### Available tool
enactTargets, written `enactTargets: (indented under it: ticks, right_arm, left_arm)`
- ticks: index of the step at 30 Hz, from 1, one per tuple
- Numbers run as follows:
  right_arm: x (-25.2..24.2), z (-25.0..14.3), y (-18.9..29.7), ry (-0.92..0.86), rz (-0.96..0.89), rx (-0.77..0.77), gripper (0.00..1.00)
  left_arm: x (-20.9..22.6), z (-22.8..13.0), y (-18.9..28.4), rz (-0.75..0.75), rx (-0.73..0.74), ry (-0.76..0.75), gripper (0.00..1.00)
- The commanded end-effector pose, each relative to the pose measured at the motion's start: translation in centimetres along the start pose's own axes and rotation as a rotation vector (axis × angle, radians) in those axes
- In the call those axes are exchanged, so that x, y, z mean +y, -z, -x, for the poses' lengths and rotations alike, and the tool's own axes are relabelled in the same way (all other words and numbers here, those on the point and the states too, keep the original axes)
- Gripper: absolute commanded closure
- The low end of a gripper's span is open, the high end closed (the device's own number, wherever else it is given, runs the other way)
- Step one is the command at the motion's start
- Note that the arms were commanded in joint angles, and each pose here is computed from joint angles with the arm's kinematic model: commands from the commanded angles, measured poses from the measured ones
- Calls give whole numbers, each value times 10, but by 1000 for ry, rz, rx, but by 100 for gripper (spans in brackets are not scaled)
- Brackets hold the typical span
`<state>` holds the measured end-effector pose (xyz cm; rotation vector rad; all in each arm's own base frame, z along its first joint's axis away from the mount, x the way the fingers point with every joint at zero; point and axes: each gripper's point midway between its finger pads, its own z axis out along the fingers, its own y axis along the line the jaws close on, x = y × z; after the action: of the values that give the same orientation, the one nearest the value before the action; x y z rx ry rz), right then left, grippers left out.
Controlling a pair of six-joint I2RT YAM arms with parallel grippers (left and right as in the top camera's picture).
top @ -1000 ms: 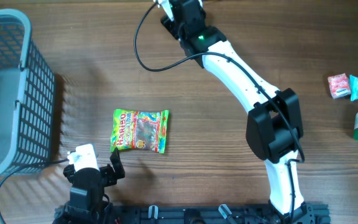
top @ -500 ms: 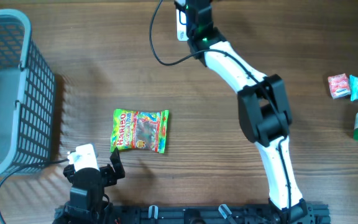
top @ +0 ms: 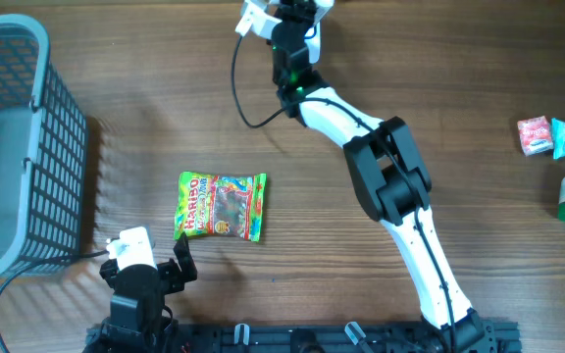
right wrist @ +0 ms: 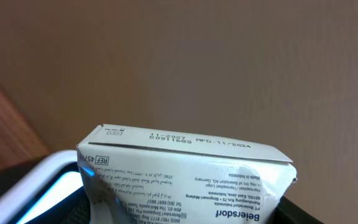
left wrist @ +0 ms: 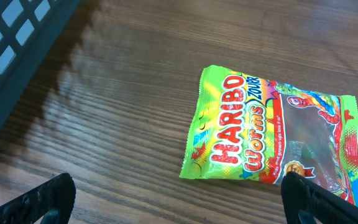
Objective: Scan the item barcode
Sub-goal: 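Carry the white box to the right edge and release it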
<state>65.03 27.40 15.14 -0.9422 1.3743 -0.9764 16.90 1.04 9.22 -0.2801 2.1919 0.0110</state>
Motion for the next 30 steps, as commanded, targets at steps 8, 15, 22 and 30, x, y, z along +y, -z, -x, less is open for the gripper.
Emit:
enactTargets:
  ticks: [8, 15, 22, 30]
  right_arm:
    - [27, -15, -1, 347, 51, 55, 49]
    - [60, -4, 9, 354, 60, 30, 49]
    - [-3, 32, 18, 284, -81, -13, 50]
    - [-168, 51, 57, 163, -73, 61, 50]
  left_arm:
    - [-2, 1, 1, -10, -7, 3, 0]
    - [-2, 1, 1, -10, -7, 3, 0]
    - [-2, 1, 1, -10, -7, 3, 0]
    - [-2, 1, 1, -10, -7, 3, 0]
